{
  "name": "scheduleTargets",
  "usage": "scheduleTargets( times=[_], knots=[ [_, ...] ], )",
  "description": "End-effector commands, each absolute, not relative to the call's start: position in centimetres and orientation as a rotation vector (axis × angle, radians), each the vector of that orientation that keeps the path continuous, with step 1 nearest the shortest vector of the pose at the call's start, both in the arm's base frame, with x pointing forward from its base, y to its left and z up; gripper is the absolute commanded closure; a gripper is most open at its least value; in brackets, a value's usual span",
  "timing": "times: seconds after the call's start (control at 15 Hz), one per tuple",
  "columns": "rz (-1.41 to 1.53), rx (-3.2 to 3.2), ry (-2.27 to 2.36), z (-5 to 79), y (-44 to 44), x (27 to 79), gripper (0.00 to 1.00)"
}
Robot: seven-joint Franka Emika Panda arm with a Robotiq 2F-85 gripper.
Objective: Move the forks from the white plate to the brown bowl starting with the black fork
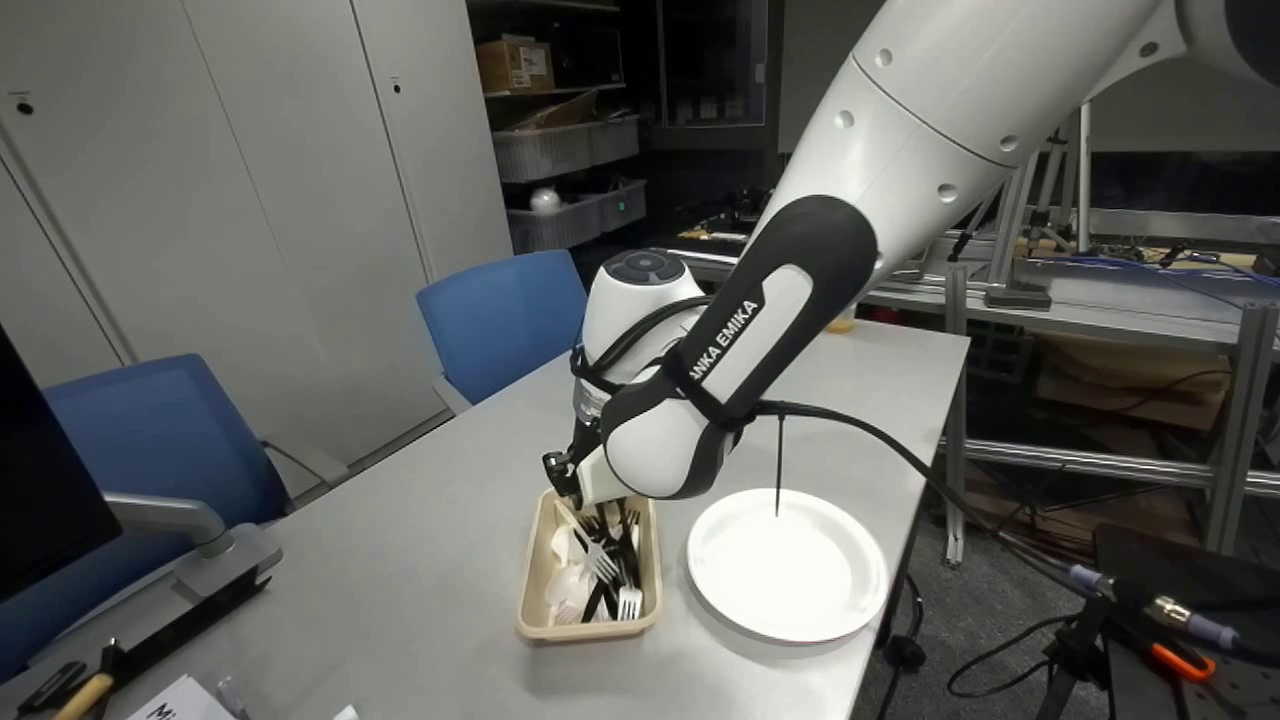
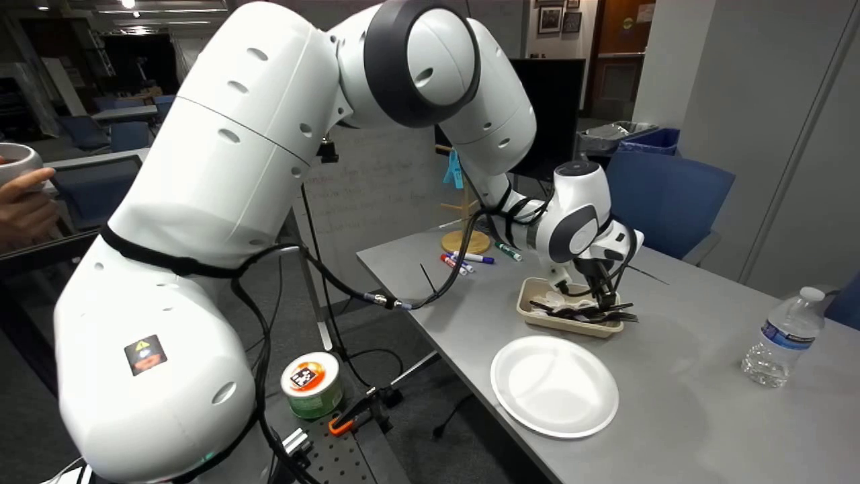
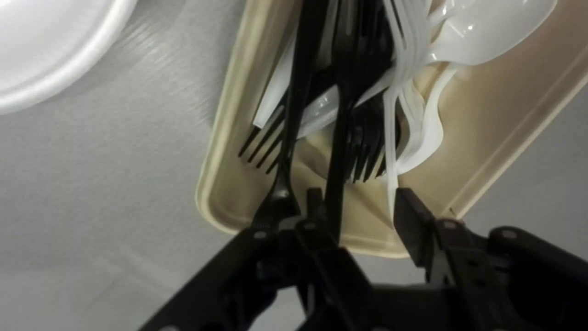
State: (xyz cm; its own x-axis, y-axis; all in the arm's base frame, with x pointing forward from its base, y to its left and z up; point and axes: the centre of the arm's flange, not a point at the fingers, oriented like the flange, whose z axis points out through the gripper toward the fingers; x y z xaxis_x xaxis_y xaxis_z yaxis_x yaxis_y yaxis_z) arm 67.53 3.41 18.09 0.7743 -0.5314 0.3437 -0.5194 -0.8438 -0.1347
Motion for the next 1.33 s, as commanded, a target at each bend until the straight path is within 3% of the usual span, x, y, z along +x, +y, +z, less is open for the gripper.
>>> scheduleTargets(
  times=[0.0, 0.2, 0.27, 0.73, 1.27],
  knots=[
    [-0.511, -2.963, 0.821, 19.2, 3.7, 67.0, 0.24],
    [-0.427, -3.028, 0.758, 20.2, 3.7, 65.0, 0.02],
    [-0.405, -3.062, 0.736, 20.7, 3.7, 64.3, 0.00],
    [-0.211, -3.216, 0.469, 24.3, 2.6, 57.1, 0.00],
    [-0.294, -3.286, 0.283, 26.7, -0.4, 47.4, 0.00]
  ],
)
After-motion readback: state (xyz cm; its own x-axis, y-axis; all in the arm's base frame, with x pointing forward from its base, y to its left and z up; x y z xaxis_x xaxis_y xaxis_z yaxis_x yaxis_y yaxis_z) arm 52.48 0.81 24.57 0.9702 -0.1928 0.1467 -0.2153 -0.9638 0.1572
